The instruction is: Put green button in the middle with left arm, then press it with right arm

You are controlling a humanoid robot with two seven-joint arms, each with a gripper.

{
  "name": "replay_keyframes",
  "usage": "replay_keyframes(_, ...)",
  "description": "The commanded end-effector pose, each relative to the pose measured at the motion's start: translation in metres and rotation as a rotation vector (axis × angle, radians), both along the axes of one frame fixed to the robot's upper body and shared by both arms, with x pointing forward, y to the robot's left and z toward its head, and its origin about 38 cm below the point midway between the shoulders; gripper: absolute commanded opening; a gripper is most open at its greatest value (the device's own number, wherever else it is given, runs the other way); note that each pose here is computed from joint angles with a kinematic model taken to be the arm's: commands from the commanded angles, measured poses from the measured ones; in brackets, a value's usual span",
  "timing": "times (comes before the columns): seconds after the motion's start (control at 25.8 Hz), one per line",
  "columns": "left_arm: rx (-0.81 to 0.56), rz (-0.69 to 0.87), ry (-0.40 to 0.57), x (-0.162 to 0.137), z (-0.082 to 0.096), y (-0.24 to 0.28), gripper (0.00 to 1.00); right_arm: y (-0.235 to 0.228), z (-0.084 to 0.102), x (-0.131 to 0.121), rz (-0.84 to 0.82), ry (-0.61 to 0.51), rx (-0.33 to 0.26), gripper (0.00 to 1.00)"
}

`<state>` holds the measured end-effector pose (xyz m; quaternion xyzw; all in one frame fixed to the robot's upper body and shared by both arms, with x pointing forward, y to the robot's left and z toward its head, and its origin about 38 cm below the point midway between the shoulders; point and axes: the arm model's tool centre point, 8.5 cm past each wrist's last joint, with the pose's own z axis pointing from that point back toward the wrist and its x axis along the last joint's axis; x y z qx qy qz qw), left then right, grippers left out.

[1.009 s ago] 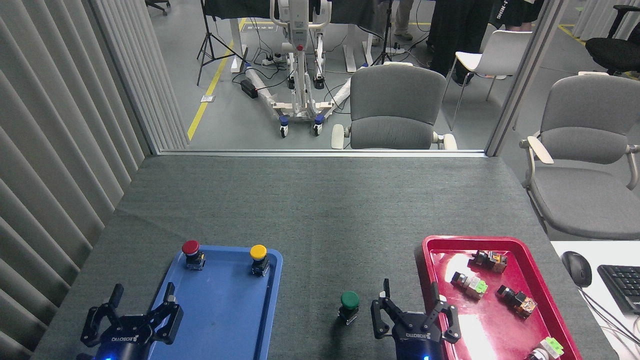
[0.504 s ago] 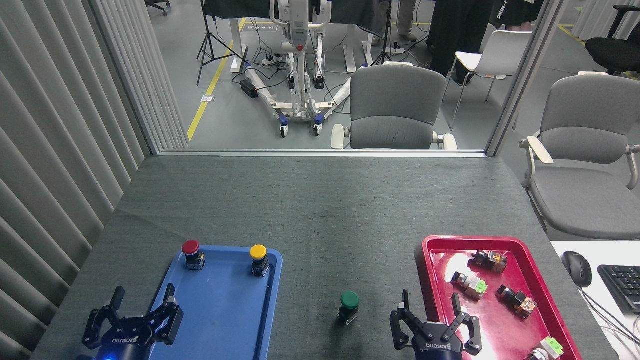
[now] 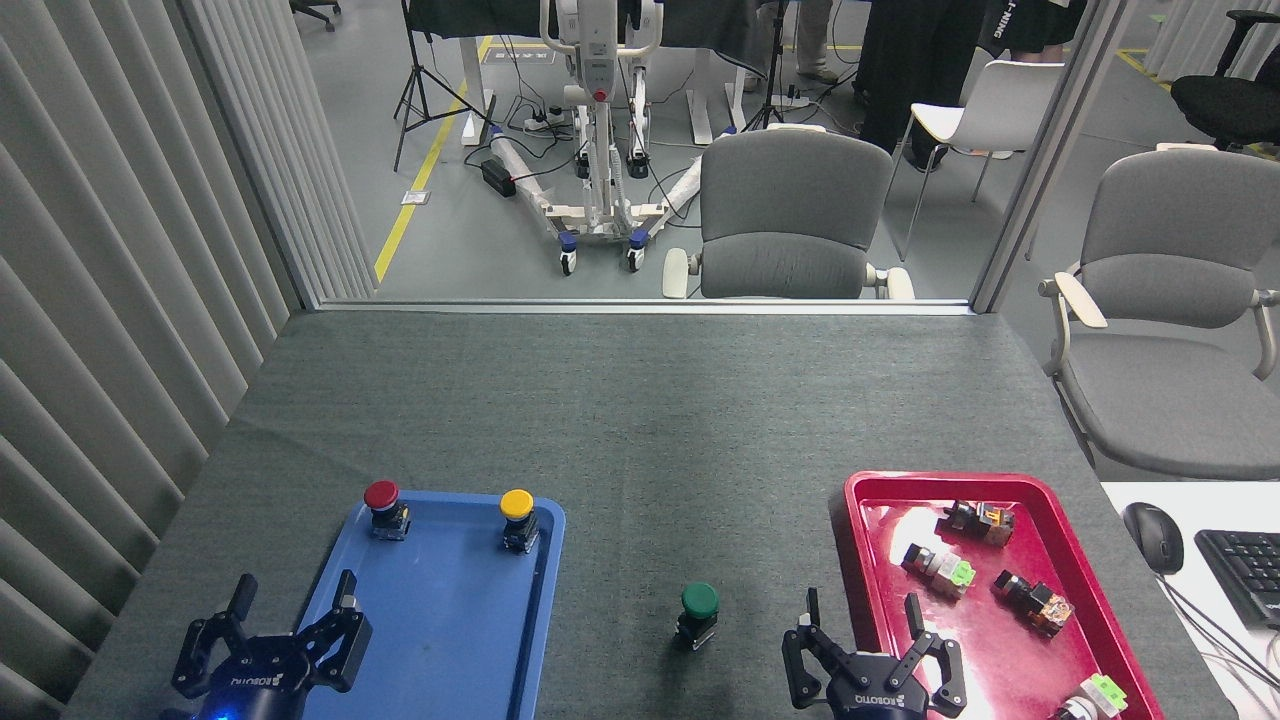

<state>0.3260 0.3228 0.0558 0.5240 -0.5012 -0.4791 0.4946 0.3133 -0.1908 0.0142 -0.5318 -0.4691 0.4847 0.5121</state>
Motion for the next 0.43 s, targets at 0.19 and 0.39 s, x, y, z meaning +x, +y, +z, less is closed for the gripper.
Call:
replay_keyframes(0.19, 0.002, -0.001, 0.001, -0.0006, -0.0002, 0.0003, 1.00, -0.0013, -0.0010, -0.0011, -0.001, 0.003, -0.004, 0.99)
replay_keyframes(0.39, -0.001, -0.046, 0.006, -0.0021, -0.0022, -0.0043, 1.00, -0.0013, -0.0010, -0.0011, -0.001, 0.003, -0.004, 0.99)
